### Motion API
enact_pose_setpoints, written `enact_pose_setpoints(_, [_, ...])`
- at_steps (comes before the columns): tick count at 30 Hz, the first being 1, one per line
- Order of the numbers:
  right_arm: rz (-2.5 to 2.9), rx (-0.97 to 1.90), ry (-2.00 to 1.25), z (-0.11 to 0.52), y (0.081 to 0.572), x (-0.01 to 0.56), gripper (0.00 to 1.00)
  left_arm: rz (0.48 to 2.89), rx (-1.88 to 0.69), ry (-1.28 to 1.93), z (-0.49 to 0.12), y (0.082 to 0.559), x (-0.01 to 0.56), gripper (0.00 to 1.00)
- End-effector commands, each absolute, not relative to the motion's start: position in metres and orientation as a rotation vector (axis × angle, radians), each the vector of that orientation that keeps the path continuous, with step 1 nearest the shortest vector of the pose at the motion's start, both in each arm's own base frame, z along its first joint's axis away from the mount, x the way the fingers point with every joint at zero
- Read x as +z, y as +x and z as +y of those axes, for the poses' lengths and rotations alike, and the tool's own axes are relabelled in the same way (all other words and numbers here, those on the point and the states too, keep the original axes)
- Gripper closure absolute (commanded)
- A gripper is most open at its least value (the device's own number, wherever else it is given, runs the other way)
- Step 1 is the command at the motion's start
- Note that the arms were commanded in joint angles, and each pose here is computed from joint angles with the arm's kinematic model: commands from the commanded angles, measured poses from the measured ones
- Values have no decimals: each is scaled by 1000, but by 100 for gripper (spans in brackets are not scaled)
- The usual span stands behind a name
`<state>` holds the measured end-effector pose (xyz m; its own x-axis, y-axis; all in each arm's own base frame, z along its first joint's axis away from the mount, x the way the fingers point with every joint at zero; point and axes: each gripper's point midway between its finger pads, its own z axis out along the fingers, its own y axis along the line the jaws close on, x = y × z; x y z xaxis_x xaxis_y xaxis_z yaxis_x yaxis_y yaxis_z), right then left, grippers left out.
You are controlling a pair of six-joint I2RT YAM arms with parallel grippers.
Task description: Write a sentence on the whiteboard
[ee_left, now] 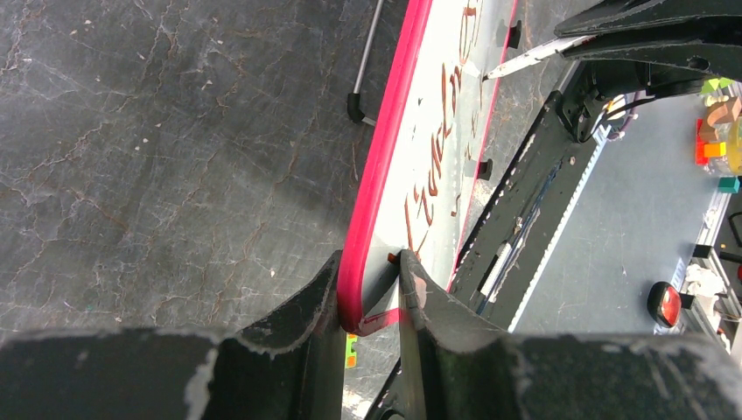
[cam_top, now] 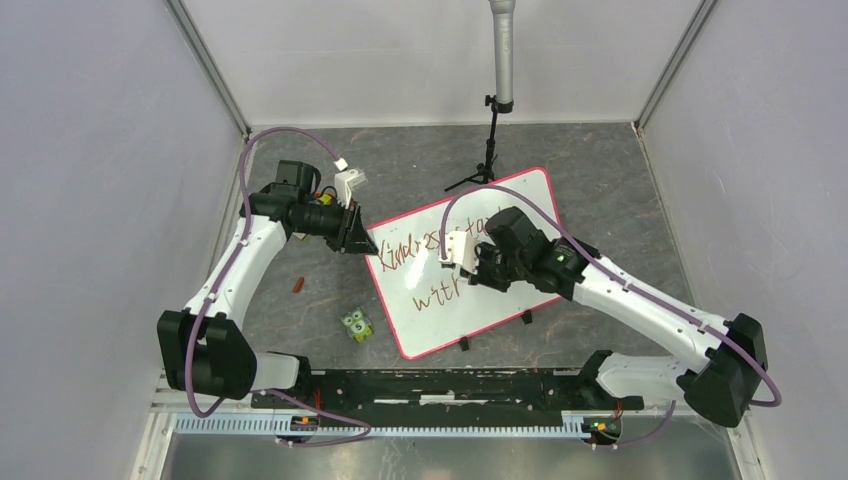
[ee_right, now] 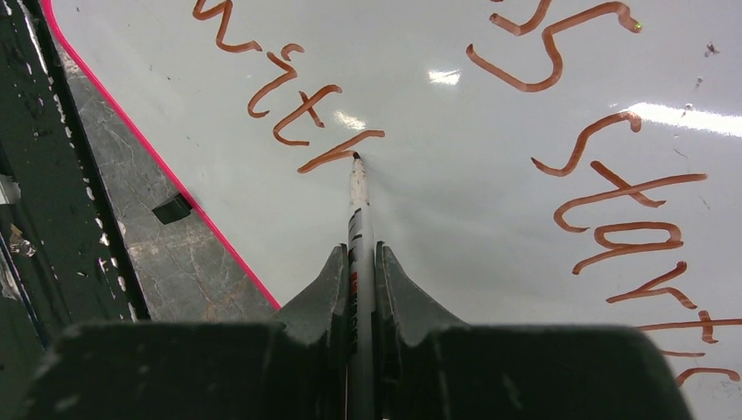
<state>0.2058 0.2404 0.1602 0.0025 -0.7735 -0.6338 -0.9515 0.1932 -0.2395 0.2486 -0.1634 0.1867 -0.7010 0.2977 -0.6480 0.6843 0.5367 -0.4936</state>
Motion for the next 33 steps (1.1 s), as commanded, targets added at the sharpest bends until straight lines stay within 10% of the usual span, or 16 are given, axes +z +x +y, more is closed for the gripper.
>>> enact_pose_setpoints(1, [1798, 265, -1585, 231, 219, 166, 100, 2292, -977, 814, -161, 255, 177, 98])
enact_pose_setpoints(33, [1718, 484, -1676, 235, 172, 175, 100, 2288, -980, 817, -161, 254, 178, 98])
